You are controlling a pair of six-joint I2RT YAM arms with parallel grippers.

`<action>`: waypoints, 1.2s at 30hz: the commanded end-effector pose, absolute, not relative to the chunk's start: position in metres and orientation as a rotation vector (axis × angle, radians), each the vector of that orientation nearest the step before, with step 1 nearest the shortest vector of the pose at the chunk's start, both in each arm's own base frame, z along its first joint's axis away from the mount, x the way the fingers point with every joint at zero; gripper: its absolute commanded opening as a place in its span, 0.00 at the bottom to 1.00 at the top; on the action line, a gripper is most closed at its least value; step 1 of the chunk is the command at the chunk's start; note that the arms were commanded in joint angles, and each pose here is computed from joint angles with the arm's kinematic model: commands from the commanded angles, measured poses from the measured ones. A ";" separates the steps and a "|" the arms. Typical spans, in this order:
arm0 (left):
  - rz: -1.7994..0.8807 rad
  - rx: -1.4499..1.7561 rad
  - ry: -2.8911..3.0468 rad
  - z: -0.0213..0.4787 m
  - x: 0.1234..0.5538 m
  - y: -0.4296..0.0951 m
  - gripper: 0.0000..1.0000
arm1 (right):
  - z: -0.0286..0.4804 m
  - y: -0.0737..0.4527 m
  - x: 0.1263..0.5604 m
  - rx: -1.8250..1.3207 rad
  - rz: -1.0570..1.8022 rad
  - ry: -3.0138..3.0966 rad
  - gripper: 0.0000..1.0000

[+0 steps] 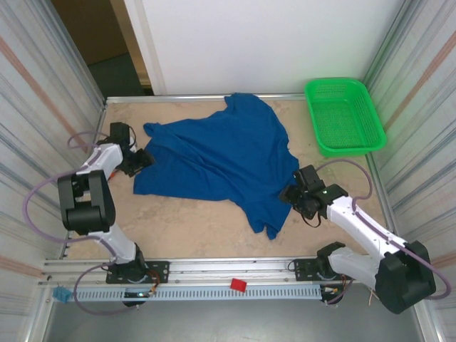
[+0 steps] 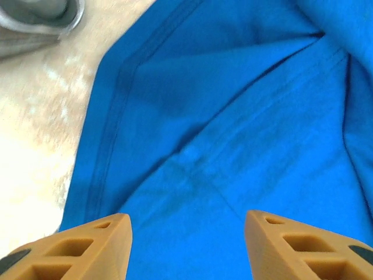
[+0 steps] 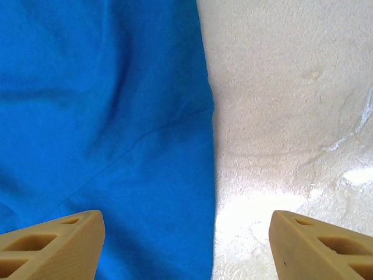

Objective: Fold the inside-out t-shirt

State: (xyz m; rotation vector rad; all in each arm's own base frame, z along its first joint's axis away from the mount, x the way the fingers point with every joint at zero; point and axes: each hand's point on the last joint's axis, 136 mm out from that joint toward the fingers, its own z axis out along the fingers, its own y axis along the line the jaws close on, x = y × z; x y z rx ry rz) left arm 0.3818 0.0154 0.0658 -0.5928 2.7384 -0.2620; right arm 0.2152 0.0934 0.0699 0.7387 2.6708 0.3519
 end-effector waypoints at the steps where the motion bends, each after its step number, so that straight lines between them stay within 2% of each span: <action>1: -0.200 -0.427 2.794 0.065 0.395 0.013 0.52 | 0.068 0.087 0.207 0.766 0.319 2.667 0.73; 5: -0.254 -0.338 2.848 0.054 0.409 0.005 0.50 | 0.069 0.088 0.208 0.762 0.331 2.661 0.73; 13: -0.254 -0.316 2.923 0.034 0.407 0.004 0.49 | 0.070 0.088 0.209 0.769 0.339 2.657 0.72; 20: -0.335 -0.320 2.923 0.031 0.401 -0.008 0.44 | 0.077 0.086 0.211 0.774 0.360 2.625 0.72; 25: -0.376 -0.322 2.942 0.023 0.397 -0.014 0.34 | 0.079 0.086 0.212 0.773 0.369 2.620 0.72; 27: -0.393 -0.321 2.942 0.023 0.398 -0.016 0.23 | 0.081 0.086 0.212 0.770 0.370 2.618 0.72; 29: -0.409 -0.323 2.935 0.026 0.398 -0.018 0.00 | 0.082 0.086 0.212 0.766 0.371 2.619 0.72; 36: -0.458 -0.379 2.772 0.092 0.387 -0.023 0.00 | 0.075 0.093 0.205 0.734 0.408 2.670 0.72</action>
